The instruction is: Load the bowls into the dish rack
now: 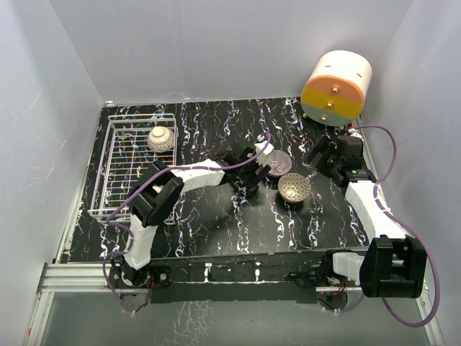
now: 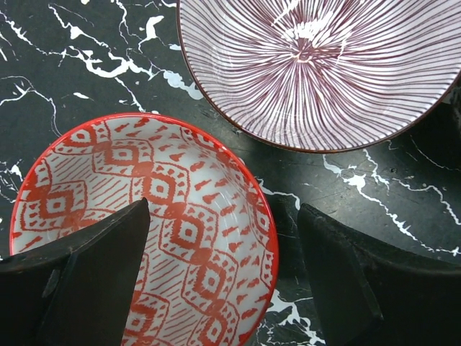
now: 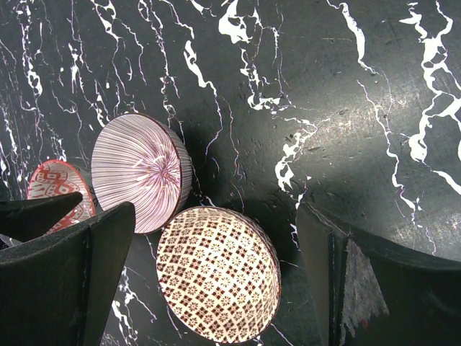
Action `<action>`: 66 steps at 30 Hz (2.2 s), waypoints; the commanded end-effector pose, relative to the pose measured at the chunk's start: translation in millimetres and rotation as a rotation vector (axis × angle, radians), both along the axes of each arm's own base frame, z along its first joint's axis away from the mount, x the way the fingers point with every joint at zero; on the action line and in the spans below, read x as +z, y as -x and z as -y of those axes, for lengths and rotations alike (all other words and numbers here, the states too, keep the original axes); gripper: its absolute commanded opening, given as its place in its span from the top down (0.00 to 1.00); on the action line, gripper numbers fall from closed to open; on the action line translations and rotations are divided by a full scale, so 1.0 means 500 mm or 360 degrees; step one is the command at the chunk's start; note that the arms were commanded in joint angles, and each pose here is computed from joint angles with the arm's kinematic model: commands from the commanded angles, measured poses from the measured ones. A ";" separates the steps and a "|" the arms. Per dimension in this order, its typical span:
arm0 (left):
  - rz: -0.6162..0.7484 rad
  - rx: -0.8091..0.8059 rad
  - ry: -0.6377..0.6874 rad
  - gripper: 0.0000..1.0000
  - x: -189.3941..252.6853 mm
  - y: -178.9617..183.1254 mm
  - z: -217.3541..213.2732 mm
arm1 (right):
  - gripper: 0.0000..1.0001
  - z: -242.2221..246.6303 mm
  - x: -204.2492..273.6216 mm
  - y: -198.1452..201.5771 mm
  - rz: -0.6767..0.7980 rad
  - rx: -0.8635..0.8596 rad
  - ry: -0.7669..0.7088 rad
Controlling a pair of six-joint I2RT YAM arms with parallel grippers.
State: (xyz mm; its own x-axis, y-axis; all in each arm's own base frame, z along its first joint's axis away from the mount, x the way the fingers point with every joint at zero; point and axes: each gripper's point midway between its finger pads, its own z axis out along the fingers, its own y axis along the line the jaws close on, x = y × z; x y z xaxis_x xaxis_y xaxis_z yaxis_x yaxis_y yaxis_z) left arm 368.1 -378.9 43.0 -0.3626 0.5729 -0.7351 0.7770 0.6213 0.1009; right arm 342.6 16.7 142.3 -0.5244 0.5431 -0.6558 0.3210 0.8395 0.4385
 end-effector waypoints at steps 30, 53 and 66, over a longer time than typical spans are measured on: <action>-0.0016 0.0096 -0.0072 1.00 -0.032 0.004 -0.027 | 0.02 0.013 0.039 -0.017 0.0120 -0.0033 0.0032; 0.0270 0.0551 0.1422 1.00 0.571 -0.041 -0.360 | 0.02 0.004 0.037 -0.013 0.0112 -0.0006 0.0006; -0.0098 0.0932 0.2293 1.00 0.518 -0.044 -0.601 | 0.02 -0.005 0.035 -0.009 0.0107 0.0038 -0.0009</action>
